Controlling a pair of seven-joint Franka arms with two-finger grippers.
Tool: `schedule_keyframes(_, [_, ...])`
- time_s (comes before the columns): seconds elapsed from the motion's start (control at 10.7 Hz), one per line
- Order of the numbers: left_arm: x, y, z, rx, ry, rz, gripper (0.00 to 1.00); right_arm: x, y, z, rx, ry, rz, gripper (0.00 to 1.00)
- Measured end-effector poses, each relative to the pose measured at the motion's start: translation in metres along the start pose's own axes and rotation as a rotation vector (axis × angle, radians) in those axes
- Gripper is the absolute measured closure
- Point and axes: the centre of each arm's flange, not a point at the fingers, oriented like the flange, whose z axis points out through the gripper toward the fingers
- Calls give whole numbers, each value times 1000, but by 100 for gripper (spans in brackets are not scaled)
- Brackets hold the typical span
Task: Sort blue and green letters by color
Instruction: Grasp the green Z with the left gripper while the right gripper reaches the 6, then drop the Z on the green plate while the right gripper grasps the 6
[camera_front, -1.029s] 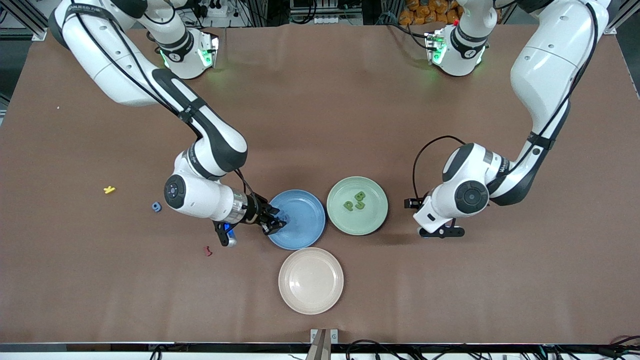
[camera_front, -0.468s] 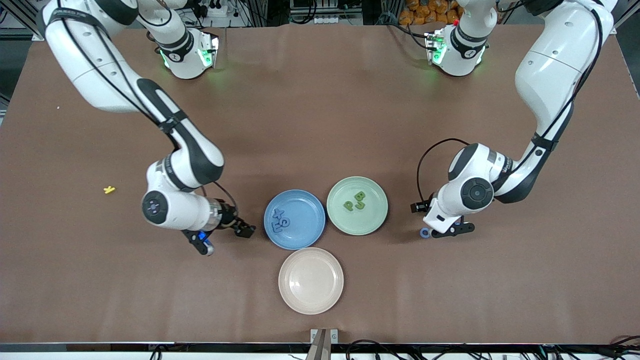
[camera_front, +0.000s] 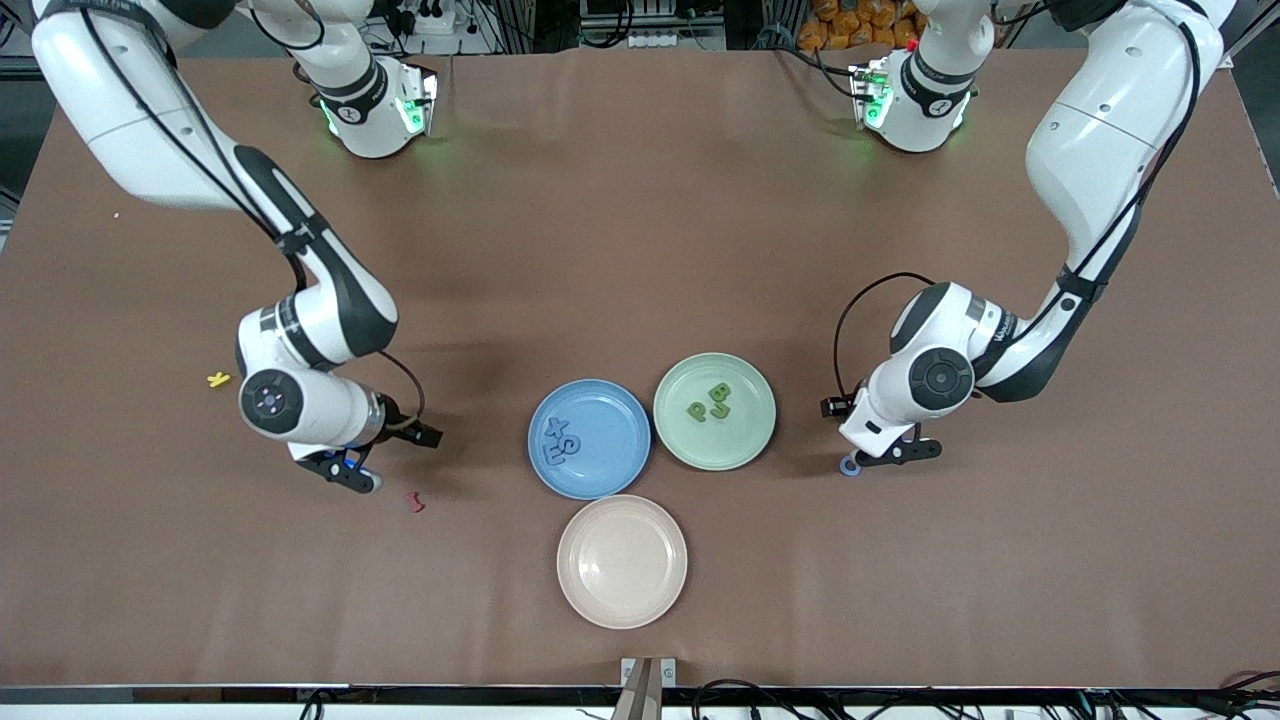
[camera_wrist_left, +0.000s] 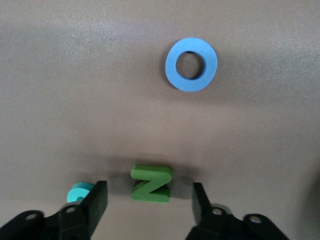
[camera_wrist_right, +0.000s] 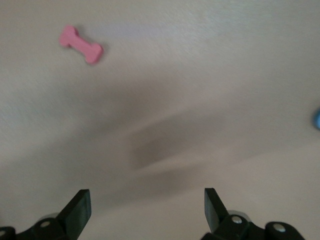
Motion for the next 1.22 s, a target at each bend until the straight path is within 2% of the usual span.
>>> schedule_keyframes(0.19, [-1, 0, 2, -4, 4, 2, 26, -21, 14, -7, -86, 53, -75, 0])
schedule_keyframes(0.28, [-1, 0, 2, -5, 5, 2, 26, -25, 28, -7, -97, 75, -117, 0])
schedule_keyframes(0.47, [-1, 0, 2, -6, 7, 3, 26, -19, 70, 2, -81, 95, -233, 0])
schedule_keyframes(0.75, [-1, 2, 2, -13, 14, 4, 30, -3, 125, 14, -70, 83, -447, 0])
schedule_keyframes(0.94, [-1, 2, 2, -14, 15, 5, 41, -2, 126, 15, -72, 87, -607, 0])
schedule_keyframes(1.03, [-1, 2, 2, -16, 16, 5, 49, -2, 126, 14, -73, 97, -697, 0])
schedule_keyframes(1.12, [-2, 4, 0, -20, 20, 8, 64, 1, 128, 12, -88, 124, -794, 0])
schedule_keyframes(1.22, [-2, 5, 0, -20, 21, 9, 66, 6, 135, 11, -118, 159, -874, 0])
